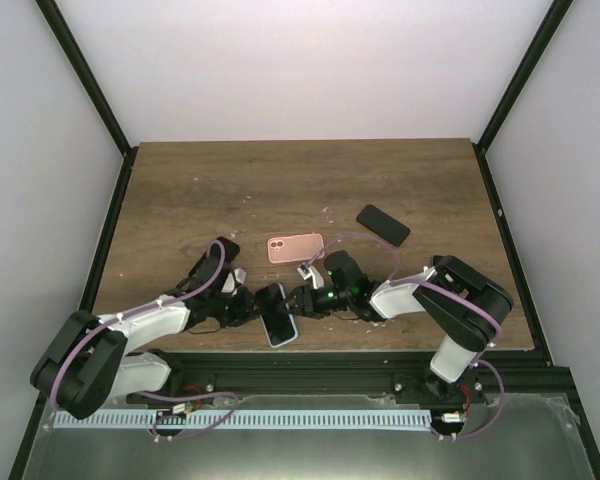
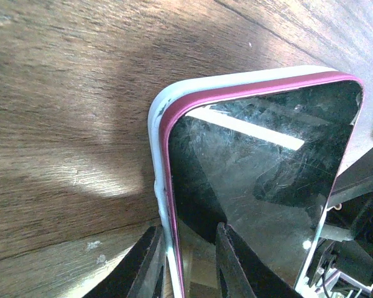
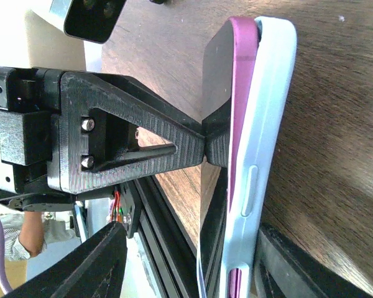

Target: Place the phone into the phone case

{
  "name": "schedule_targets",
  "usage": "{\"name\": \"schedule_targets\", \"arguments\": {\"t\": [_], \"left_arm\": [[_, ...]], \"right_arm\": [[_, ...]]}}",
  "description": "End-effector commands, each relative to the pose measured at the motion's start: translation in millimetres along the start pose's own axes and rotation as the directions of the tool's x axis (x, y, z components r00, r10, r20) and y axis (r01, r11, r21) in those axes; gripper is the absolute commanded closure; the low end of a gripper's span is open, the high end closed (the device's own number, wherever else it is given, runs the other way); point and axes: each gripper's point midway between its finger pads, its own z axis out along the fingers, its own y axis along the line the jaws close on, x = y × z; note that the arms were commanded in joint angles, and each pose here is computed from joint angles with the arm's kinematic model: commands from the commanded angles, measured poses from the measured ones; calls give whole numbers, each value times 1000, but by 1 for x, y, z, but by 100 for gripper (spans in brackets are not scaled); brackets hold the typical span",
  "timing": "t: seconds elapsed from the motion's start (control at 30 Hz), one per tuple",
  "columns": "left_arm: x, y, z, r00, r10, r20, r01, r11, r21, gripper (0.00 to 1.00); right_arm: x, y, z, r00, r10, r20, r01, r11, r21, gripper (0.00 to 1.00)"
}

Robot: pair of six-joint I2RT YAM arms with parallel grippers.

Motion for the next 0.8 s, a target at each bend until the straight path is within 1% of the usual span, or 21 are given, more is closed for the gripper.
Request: {"name": "schedule_targets", "arguments": {"t": [0.0, 0.03, 0.13, 0.23, 0.37, 0.43, 0.53, 0.6, 0.67, 0.77], "left_arm": [[3, -9, -1, 1000, 17, -6, -17, 999, 41, 76], [2, -10, -2, 1000, 16, -5, -16, 999, 43, 76], [2, -12, -3, 1000, 14, -6, -14, 999, 50, 75], [1, -17, -4, 1000, 13, -4, -13, 998, 66, 73], [-4, -30, -10, 1000, 26, 6, -26, 995, 95, 72], [-9, -41, -16, 999, 33, 17, -35, 993, 116, 68], [-20, -60, -39, 996, 58, 70, -68, 986, 154, 56], [-25, -77, -60, 989, 88, 119, -109, 975, 192, 45], [-29, -101, -88, 971, 145, 192, -190, 953, 237, 31], [-28, -132, -128, 929, 220, 298, -308, 907, 288, 18]], "right_arm": [[-8, 19, 3, 996, -85, 13, 86, 995, -51, 47], [-7, 12, 4, 998, -70, 5, 70, 997, -23, 49], [-7, 5, 4, 996, -85, 7, 85, 996, 16, 58], [-10, 5, 3, 993, -119, 14, 118, 992, 39, 71], [-15, 14, 2, 985, -169, 20, 168, 986, 22, 90], [-18, 22, -1, 980, -198, 34, 197, 980, 12, 98], [-24, 34, -13, 965, -248, 88, 246, 969, 30, 99], [-30, 46, -26, 944, -299, 136, 296, 954, 45, 99], [-31, 62, -41, 913, -363, 188, 362, 931, 40, 99], [-30, 95, -68, 843, -462, 275, 476, 879, 18, 99]]}}
